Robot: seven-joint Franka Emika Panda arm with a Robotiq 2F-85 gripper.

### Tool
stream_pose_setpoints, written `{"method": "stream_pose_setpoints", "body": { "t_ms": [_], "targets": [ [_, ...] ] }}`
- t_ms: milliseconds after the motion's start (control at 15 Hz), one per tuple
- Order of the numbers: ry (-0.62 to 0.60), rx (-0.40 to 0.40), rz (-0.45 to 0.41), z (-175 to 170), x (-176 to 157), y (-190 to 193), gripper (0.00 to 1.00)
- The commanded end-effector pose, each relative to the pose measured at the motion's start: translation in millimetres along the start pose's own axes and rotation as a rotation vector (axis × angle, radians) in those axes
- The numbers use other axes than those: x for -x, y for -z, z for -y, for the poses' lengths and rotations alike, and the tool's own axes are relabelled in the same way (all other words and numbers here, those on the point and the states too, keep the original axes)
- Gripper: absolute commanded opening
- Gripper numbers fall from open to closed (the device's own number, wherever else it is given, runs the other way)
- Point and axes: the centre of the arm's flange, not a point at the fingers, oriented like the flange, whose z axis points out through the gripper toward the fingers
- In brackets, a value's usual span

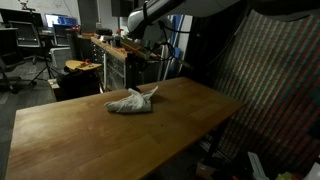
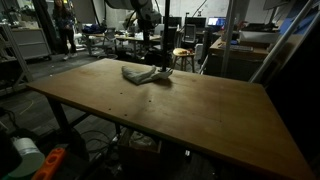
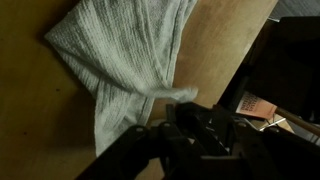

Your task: Fold the white cloth

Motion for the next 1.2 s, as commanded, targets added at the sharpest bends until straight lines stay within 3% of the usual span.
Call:
{"method": "stream_pose_setpoints", "body": {
  "t_ms": [0,200,267,467,733,800,867,1133],
  "targets": [
    [0.026,0.009,-0.033,-7,22,43,0.77],
    [0.083,0.076,0.019,-23,52,73,0.98],
    [0.109,0.097,0.062,-30,67,85,1.00],
    [0.199,0.153,0.164,-56,113,118,1.00],
    [0.310,0.213,0.235,-99,161,143,1.00],
    [0.343,0.208,0.253,-111,167,144,1.00],
    [0.291,0.222,0.221,-73,154,129,1.00],
    [0.329,0.232,0.241,-97,166,134,1.00]
  ]
}}
